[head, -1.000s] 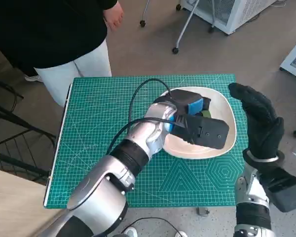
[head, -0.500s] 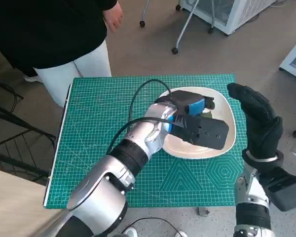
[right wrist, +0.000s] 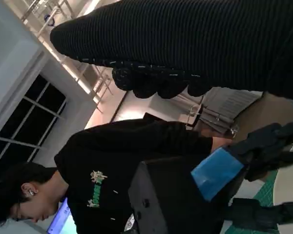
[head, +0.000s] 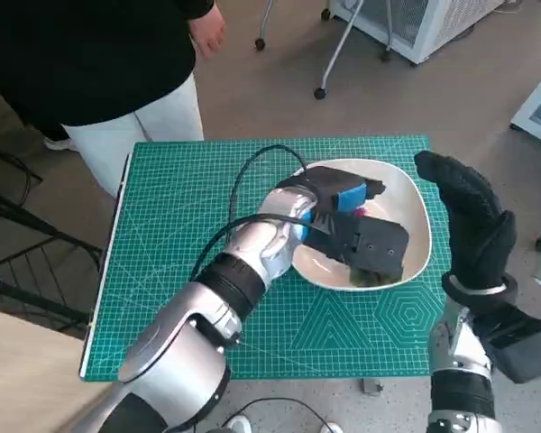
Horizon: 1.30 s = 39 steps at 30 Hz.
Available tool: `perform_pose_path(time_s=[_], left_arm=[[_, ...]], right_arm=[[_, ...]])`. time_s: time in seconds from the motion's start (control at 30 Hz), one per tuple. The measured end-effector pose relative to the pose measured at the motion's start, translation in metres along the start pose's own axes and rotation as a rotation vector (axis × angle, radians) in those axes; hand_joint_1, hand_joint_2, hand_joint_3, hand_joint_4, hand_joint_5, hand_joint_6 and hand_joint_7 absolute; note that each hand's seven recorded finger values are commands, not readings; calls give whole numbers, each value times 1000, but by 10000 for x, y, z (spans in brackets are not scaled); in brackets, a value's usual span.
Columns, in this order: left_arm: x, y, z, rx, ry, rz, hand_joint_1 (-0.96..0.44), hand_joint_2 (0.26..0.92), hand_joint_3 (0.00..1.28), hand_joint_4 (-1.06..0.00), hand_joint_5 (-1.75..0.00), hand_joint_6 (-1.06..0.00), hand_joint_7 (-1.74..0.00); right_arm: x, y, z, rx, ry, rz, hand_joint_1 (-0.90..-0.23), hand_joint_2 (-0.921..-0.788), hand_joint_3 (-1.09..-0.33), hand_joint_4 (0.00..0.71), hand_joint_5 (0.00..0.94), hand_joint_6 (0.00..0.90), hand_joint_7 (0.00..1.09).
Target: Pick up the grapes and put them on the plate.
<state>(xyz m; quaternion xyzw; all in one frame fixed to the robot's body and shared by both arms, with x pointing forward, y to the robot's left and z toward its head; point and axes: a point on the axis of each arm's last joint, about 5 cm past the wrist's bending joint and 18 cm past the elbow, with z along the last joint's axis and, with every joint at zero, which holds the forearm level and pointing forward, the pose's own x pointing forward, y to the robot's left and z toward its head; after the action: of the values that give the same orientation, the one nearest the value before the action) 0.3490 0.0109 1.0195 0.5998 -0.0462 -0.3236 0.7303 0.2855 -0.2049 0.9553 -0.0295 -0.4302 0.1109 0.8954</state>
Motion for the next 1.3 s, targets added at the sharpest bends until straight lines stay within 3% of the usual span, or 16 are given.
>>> perform_pose_path(time_s=[0.27, 0.73, 0.93, 1.13, 1.3], left_arm=[[-47, 34, -153, -114, -54, 33, -657, 921, 394, -136, -1, -215, -1], [-185, 25, -553, -403, -116, 118, -633, 921, 458, -133, -1, -203, -2], [-326, -85, -830, -689, -244, 270, -617, 921, 443, -157, -11, -223, -12], [-436, -201, -1042, -800, -253, 347, -563, 921, 401, -179, -18, -232, -16], [-594, -419, -1219, -969, -380, 546, -481, 921, 326, -201, -20, -235, -16]], right_arm=[[33, 14, -17, 13, 0, 2, -517, -921, -619, 199, 0, 184, 0], [49, 54, -46, 40, 3, 13, -507, -921, -620, 196, 0, 180, 0], [83, 87, -70, 58, 5, 28, -496, -921, -618, 196, 1, 181, 0], [86, 83, -83, 62, 12, 30, -488, -921, -617, 197, 1, 181, 1], [101, 110, -99, 65, 14, 35, -474, -921, -614, 199, 2, 181, 1]])
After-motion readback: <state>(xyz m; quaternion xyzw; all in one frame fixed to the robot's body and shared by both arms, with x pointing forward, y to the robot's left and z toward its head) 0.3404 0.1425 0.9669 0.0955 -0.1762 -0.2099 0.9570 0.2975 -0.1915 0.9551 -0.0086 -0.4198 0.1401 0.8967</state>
